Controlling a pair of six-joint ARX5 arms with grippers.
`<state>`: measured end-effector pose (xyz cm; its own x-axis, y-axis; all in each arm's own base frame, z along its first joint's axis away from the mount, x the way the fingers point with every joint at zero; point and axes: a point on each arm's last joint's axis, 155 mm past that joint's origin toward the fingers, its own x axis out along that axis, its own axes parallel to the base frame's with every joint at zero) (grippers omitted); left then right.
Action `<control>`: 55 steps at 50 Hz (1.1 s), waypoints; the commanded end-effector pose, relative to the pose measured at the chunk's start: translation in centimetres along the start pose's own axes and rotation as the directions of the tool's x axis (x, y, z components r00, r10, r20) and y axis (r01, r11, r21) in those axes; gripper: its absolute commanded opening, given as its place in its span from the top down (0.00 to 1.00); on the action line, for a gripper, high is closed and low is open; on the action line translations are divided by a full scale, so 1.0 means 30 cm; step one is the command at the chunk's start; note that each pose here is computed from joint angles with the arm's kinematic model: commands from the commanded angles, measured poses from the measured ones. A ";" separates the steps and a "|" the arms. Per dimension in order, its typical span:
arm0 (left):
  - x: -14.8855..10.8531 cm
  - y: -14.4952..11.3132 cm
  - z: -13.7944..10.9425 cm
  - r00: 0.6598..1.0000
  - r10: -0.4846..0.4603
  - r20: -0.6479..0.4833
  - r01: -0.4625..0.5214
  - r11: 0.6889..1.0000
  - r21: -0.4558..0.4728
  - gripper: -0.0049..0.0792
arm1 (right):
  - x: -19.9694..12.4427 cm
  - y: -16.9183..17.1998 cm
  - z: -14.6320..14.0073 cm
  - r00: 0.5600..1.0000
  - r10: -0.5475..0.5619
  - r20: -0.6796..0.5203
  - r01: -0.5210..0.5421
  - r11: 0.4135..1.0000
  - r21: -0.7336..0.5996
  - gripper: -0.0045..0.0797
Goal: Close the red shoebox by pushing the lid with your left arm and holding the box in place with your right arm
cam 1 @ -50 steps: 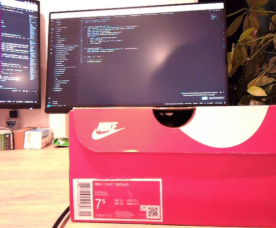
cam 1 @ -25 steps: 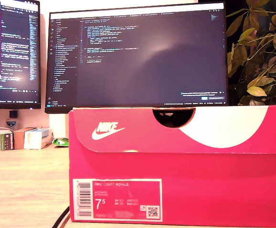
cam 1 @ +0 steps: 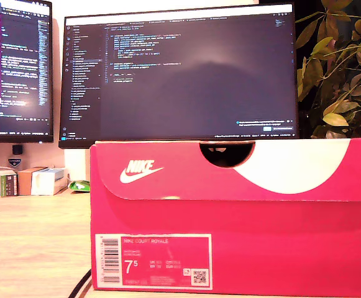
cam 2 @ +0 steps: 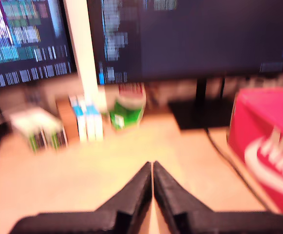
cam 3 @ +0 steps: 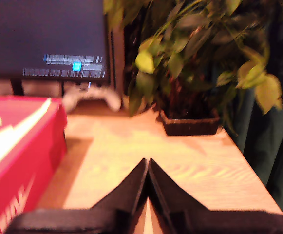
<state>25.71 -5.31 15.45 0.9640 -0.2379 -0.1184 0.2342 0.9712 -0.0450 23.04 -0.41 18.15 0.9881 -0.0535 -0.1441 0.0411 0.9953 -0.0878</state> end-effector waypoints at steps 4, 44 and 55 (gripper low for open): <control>-0.006 -0.003 -0.029 1.000 -0.003 0.012 0.003 1.000 0.001 0.96 | 0.005 0.000 -0.009 1.000 0.000 0.002 0.001 1.000 -0.031 0.96; -0.027 0.022 -0.082 0.999 0.038 0.016 -0.038 0.999 0.014 0.96 | 0.071 0.028 -0.163 0.999 0.013 -0.039 -0.014 1.000 -0.018 0.96; -0.028 0.048 -0.091 0.997 0.080 0.006 -0.080 0.996 0.043 0.96 | 0.080 0.068 -0.194 0.996 0.072 -0.046 -0.073 0.997 -0.023 0.96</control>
<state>24.79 -3.82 13.99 0.9814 -0.1646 -0.0987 0.1656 0.9862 0.0018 24.53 0.99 12.34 0.9802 0.0122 -0.1977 -0.0323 0.9946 -0.0989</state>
